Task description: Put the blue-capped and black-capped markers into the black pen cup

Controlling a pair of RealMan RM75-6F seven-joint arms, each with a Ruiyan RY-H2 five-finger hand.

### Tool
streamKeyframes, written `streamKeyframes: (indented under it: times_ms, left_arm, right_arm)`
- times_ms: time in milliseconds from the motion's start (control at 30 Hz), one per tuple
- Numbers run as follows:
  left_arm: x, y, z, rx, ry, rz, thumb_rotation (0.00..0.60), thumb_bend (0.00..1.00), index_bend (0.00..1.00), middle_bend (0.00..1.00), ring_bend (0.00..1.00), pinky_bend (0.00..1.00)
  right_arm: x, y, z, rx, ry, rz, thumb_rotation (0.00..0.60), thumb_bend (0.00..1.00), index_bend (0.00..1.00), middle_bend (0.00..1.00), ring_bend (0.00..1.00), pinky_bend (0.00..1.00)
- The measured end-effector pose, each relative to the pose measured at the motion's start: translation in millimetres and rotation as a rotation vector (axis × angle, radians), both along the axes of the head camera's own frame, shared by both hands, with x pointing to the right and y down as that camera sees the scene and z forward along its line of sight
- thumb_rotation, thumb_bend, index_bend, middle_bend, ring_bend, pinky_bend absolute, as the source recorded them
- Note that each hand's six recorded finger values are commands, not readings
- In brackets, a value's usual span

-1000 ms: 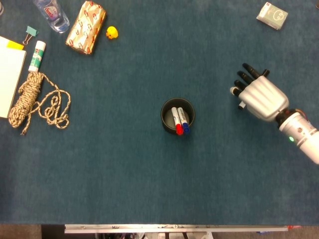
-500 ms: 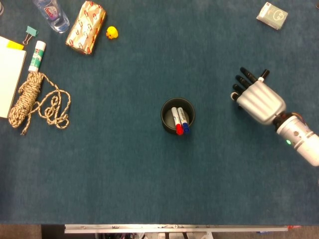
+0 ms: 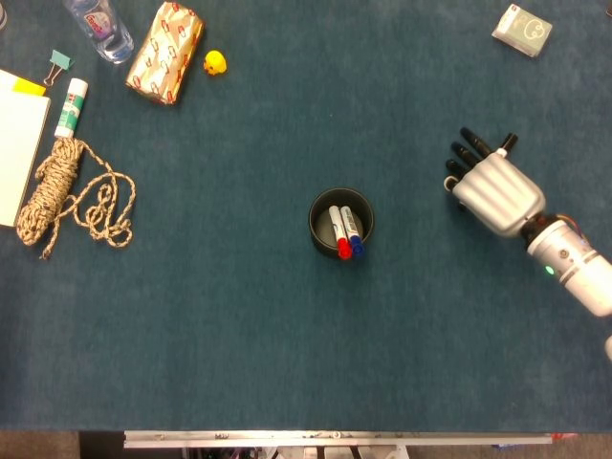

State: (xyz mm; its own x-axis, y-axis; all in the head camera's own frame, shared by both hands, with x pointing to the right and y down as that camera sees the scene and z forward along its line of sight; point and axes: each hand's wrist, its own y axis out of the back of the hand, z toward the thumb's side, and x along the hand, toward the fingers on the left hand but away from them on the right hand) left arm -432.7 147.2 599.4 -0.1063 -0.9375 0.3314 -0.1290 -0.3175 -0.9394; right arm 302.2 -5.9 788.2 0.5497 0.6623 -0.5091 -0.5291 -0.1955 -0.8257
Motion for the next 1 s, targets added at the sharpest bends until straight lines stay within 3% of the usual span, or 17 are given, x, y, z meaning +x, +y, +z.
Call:
streamKeyframes:
  times_ms: [233, 433, 633, 867, 1000]
  left_arm:
    - [-0.8, 0.7, -1.1, 0.001, -0.002, -0.003, 0.6, 0.42, 0.36, 0.32, 0.32, 0.21]
    - [1.4, -1.2, -1.6, 0.0, -0.001, 0.004, 0.6, 0.42, 0.36, 0.32, 0.32, 0.21]
    - [6.2, -3.9, -0.7, -0.005, -0.001, 0.019, 0.6, 0.42, 0.36, 0.32, 0.32, 0.21]
    - [12.2, -3.8, 1.9, -0.016, 0.006, 0.03, 0.6, 0.42, 0.36, 0.32, 0.32, 0.21]
    - [13.3, -3.8, 0.6, -0.015, 0.003, 0.029, 0.6, 0.42, 0.36, 0.32, 0.32, 0.21]
  right_arm:
    - [-1.1, -4.4, -1.4, 0.018, -0.019, 0.016, 0.6, 0.29, 0.61, 0.37, 0.16, 0.1]
    - [-12.0, -10.3, -23.5, 0.035, -0.141, 0.06, 0.6, 0.3, 0.64, 0.39, 0.17, 0.12]
    - [-30.7, -12.5, -60.2, -0.002, -0.342, 0.124, 0.6, 0.32, 0.66, 0.41, 0.2, 0.15]
    - [-57.6, -9.8, -113.3, -0.144, -0.675, 0.233, 0.6, 0.32, 0.67, 0.41, 0.21, 0.15]
    - [-68.7, -9.1, -129.9, -0.236, -0.815, 0.288, 0.6, 0.32, 0.67, 0.41, 0.21, 0.15]
